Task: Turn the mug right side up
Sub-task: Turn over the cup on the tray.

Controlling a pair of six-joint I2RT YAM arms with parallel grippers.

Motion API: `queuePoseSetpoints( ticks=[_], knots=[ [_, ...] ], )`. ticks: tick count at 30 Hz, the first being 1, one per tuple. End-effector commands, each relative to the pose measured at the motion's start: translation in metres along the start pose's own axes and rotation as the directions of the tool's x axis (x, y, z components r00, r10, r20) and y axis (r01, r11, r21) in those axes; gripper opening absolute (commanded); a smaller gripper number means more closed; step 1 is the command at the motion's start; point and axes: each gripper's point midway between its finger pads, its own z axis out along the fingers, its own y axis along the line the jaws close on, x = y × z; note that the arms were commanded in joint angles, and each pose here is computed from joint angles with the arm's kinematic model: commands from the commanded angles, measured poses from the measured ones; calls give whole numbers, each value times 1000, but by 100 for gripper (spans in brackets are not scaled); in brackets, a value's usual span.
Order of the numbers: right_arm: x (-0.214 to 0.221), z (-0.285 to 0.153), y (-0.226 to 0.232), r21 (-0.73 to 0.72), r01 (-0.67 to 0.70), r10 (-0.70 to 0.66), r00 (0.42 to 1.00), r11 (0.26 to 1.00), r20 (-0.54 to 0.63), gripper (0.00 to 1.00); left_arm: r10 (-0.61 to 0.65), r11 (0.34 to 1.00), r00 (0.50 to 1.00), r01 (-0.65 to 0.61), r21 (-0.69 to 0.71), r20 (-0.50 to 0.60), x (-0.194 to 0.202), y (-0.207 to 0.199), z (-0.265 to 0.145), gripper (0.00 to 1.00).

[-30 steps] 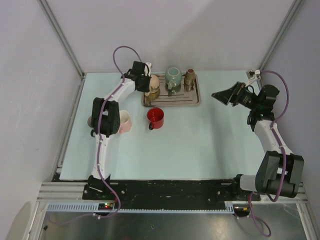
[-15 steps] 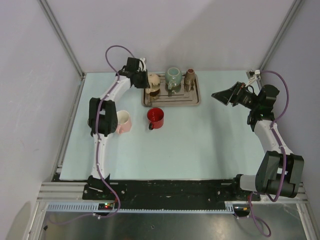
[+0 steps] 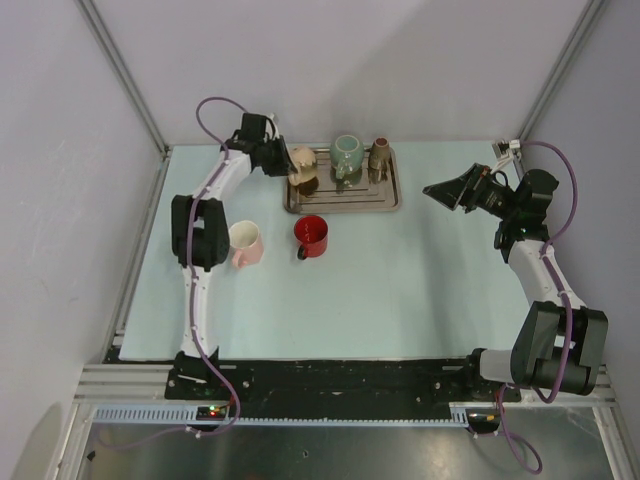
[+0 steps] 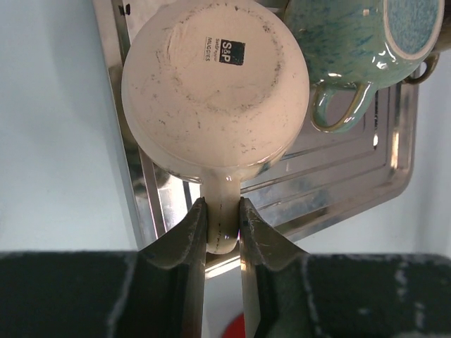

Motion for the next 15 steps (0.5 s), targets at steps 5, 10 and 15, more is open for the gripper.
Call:
queuePoseSetpoints(
  ticks=[5, 10, 15],
  knots=[
    [-3, 0, 1, -17, 14, -14, 1000, 1000, 5, 99, -120, 984, 985, 101, 149, 121, -51, -35, -51, 0],
    [-3, 0, 1, -16, 13, -13, 1000, 1000, 6, 99, -162, 982, 981, 150, 112, 107, -43, -19, -48, 0],
    [-2, 0, -1, -15, 6, -6, 1000, 1000, 3, 99, -218, 972, 971, 208, 106, 99, -43, -9, -50, 0]
  ],
)
